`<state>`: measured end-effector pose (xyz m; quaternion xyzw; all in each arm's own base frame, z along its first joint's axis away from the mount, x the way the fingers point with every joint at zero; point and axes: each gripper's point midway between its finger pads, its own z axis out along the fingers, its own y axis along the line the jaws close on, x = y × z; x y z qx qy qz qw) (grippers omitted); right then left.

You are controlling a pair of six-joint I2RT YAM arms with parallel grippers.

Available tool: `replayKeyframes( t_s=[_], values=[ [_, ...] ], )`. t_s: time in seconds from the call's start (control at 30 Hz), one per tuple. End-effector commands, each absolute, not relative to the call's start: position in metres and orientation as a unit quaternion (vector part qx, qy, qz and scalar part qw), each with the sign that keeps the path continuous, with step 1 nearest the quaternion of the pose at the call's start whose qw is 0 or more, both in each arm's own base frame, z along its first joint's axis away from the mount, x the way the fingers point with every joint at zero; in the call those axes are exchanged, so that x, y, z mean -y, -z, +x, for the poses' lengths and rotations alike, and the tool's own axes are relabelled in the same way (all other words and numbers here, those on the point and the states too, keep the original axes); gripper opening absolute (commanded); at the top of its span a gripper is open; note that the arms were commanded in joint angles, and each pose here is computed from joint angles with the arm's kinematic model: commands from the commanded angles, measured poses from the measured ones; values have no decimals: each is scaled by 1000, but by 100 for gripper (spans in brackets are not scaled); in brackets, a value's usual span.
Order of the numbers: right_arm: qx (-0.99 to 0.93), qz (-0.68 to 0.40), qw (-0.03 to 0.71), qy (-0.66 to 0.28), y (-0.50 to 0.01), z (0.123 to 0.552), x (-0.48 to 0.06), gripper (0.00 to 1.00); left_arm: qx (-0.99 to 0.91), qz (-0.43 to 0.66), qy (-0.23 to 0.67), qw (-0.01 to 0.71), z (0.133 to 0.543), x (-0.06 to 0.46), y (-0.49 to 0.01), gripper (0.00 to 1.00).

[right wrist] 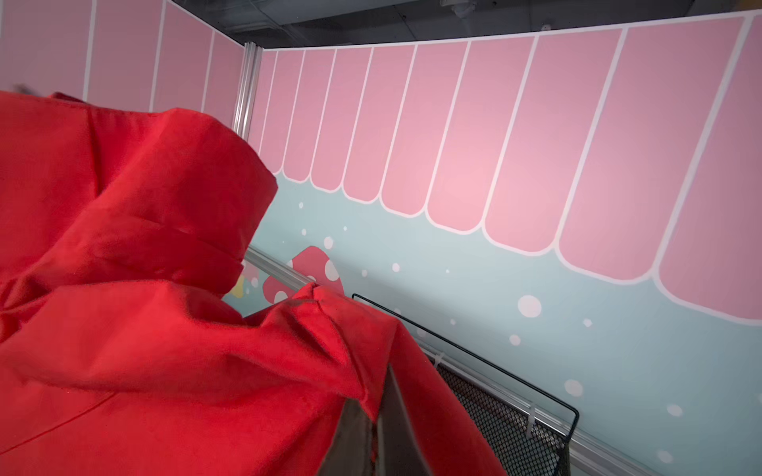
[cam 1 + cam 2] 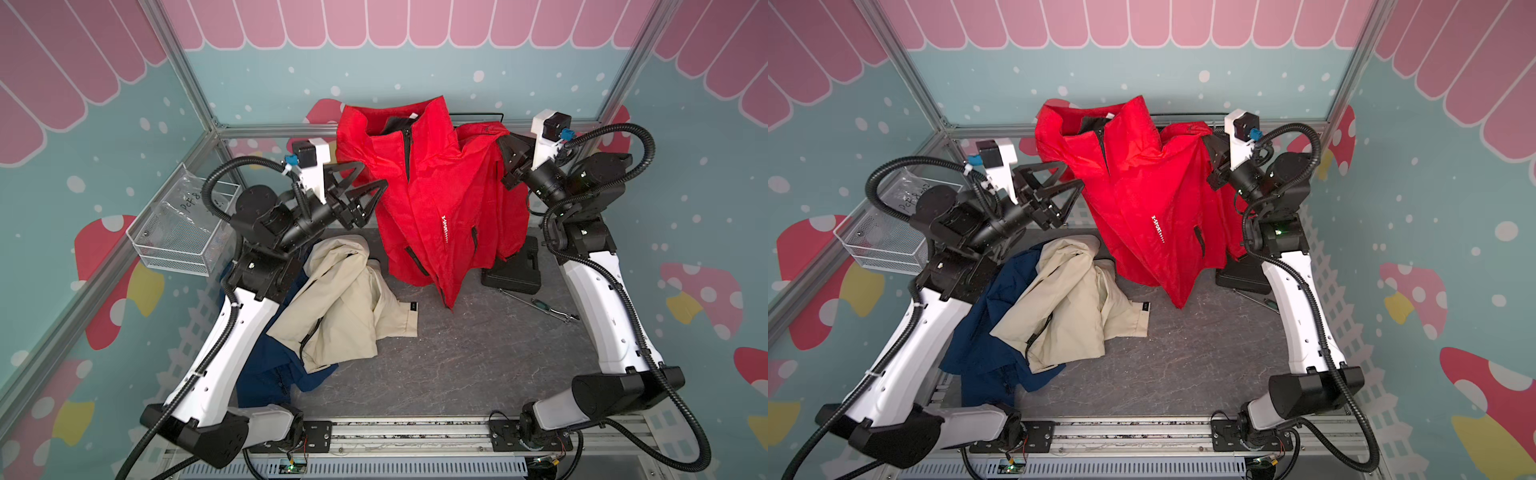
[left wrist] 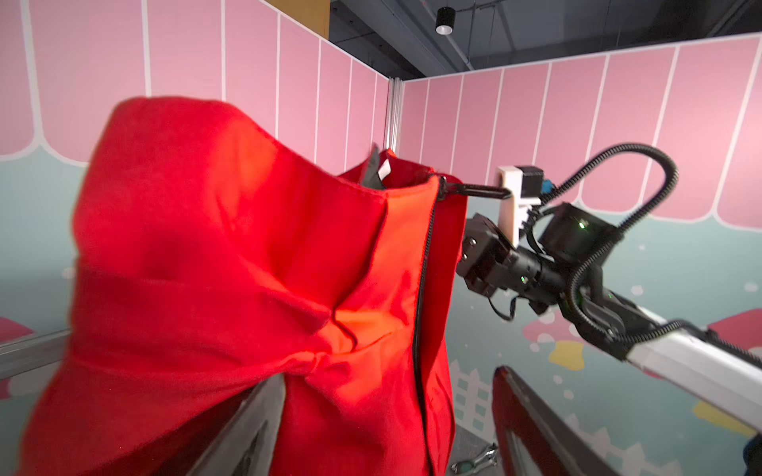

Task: Unzip the jacket
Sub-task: Flatten out the jacket at the center of the board.

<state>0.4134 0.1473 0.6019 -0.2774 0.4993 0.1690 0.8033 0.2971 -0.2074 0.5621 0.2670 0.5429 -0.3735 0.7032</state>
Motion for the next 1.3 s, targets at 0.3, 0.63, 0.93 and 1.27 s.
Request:
replayKeyframes(
  t_s=[0.3, 0.63, 0.93, 1.27],
  values=[
    [-414, -312, 825, -225, -648, 414, -169, 0, -654, 249, 292, 652, 277, 161, -415, 85],
    [-415, -325, 822, -216, -647, 409, -173, 0, -727, 270, 273, 569, 297, 158, -336, 89],
    [-392, -340, 827, -215, -658, 390, -179, 0, -713, 204, 362, 565, 360, 156, -341, 86],
    [-386, -342, 832, -207, -660, 388, -185, 0, -687, 159, 479, 523, 393, 160, -337, 80]
  ],
)
